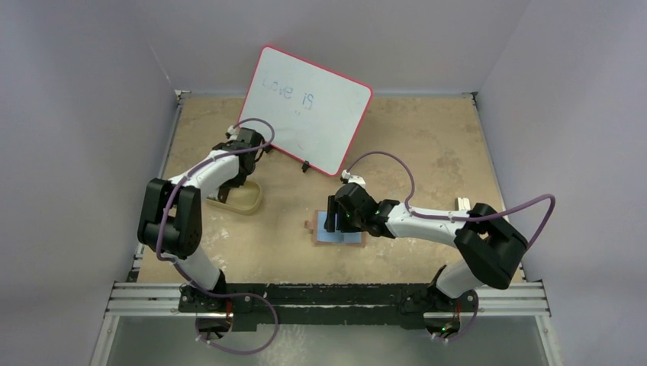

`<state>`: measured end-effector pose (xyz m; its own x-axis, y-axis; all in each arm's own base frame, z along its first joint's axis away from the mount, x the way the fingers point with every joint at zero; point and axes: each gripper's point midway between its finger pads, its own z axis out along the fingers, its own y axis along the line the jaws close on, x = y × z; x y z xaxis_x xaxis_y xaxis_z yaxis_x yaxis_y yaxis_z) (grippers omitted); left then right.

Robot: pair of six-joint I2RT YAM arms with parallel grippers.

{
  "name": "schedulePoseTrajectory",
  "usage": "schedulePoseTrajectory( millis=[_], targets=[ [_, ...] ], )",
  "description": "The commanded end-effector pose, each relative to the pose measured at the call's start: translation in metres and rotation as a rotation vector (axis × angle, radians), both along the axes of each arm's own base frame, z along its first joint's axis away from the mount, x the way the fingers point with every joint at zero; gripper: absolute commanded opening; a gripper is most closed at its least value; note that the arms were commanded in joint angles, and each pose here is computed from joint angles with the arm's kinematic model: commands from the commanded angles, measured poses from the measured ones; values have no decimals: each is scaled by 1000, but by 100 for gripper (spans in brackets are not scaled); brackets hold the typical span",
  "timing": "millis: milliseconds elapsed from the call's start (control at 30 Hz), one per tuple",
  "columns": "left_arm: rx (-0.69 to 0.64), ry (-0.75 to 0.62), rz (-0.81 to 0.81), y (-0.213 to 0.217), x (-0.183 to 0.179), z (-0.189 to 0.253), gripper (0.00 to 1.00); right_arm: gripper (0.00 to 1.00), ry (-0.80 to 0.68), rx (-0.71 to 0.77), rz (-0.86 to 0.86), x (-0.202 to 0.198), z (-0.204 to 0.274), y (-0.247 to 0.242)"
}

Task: Put the credit cards into the card holder
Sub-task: Pick up the credit card from the storage box.

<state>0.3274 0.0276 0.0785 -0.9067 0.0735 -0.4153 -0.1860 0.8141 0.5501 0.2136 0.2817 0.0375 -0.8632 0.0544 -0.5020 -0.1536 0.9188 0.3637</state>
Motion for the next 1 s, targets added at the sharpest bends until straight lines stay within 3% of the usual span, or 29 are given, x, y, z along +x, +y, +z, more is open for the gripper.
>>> schedulePoseTrajectory(
  millis=[0,333,967],
  targets=[
    [17,-38,0,3,11,16,20,66,-30,40,-2,3,12,5],
    [-84,-42,-27,-12,11,15,0,65,-43,44,-4,4,16,4],
    [-310,-103,-67,-46,6,47,0,65,-38,76,9,2,20,9]
  ],
)
